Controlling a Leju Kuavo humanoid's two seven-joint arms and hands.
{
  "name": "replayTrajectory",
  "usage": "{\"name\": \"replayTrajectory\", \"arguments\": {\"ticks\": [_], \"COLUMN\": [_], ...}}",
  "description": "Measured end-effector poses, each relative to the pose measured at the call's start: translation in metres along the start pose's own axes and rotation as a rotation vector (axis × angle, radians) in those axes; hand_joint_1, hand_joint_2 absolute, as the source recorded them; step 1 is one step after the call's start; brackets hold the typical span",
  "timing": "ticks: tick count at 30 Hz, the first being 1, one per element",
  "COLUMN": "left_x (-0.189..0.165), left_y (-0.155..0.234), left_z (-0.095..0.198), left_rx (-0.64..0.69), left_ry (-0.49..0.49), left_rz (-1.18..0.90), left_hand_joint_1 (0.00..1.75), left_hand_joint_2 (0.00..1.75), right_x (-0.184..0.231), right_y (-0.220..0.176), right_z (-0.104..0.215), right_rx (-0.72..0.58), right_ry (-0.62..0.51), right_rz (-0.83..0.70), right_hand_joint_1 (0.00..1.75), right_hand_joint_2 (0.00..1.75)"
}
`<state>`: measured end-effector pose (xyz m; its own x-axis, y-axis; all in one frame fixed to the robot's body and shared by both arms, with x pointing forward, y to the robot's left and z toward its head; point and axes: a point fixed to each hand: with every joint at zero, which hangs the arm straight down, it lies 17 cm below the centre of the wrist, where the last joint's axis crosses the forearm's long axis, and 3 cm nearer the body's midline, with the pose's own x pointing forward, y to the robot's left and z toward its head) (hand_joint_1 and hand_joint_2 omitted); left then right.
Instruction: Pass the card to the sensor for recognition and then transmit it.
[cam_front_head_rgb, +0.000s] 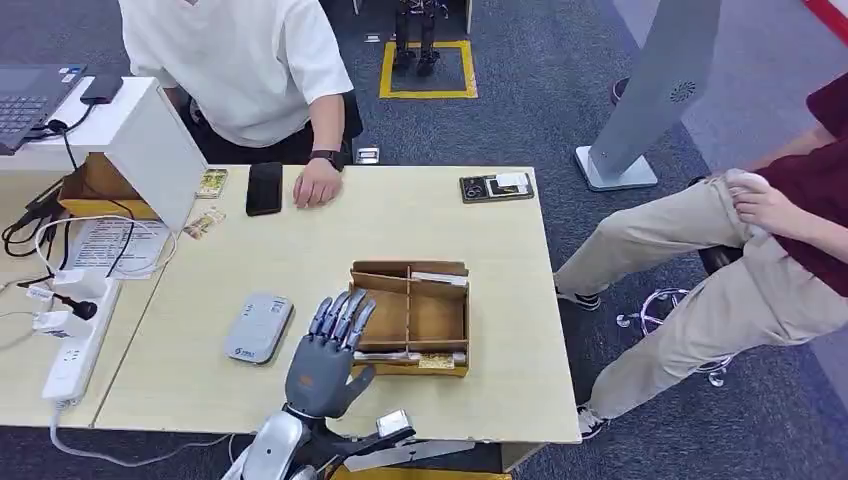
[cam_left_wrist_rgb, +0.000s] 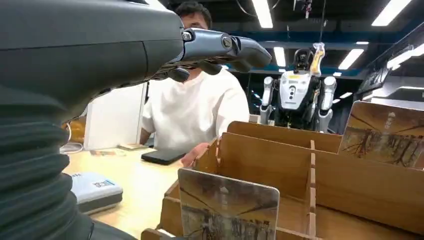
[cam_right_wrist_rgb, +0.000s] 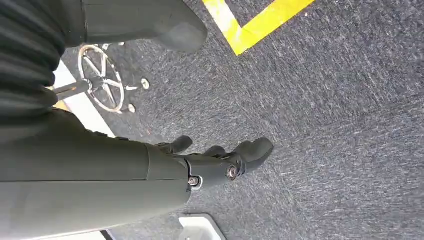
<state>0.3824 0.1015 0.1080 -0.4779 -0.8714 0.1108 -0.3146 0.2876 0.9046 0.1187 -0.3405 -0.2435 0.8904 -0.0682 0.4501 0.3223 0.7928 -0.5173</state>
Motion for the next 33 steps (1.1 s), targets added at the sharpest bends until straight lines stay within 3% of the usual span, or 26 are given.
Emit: {"name": "replayTrajectory", "arguments": {"ticks": [15,16,17,18,33], "left_x": [0.003,0.003,0.004,0.004,0.009], "left_y": [-0.006,-0.006,-0.006,-0.006,-0.012], "left_z": [0.005,0.005,0.005,0.005,0.007], "left_rx": [-0.018,-0.019,-0.019,-0.018,-0.037], "left_ry": [-0.022,-0.023,-0.025,-0.029,-0.067], "left_rz": [0.007,0.008,0.011,0.017,0.033], "left_hand_joint_1": [0.00,0.49,1.47,1.75,1.75], "left_hand_joint_2": [1.75,1.75,1.75,1.75,1.75], "right_x": [0.000,0.000,0.001,0.001,0.001], "right_y": [0.000,0.000,0.000,0.000,0.001], "right_z": [0.000,0.000,0.000,0.000,0.000], "right_rx": [0.002,0.002,0.002,0.001,0.004], "right_ry": [-0.003,-0.003,-0.003,-0.003,-0.007], "right_rz": [0.005,0.005,0.005,0.005,0.009], "right_hand_joint_1": [0.00,0.00,0.00,0.00,0.00], "right_hand_joint_2": [1.75,1.75,1.75,1.75,1.75]}}
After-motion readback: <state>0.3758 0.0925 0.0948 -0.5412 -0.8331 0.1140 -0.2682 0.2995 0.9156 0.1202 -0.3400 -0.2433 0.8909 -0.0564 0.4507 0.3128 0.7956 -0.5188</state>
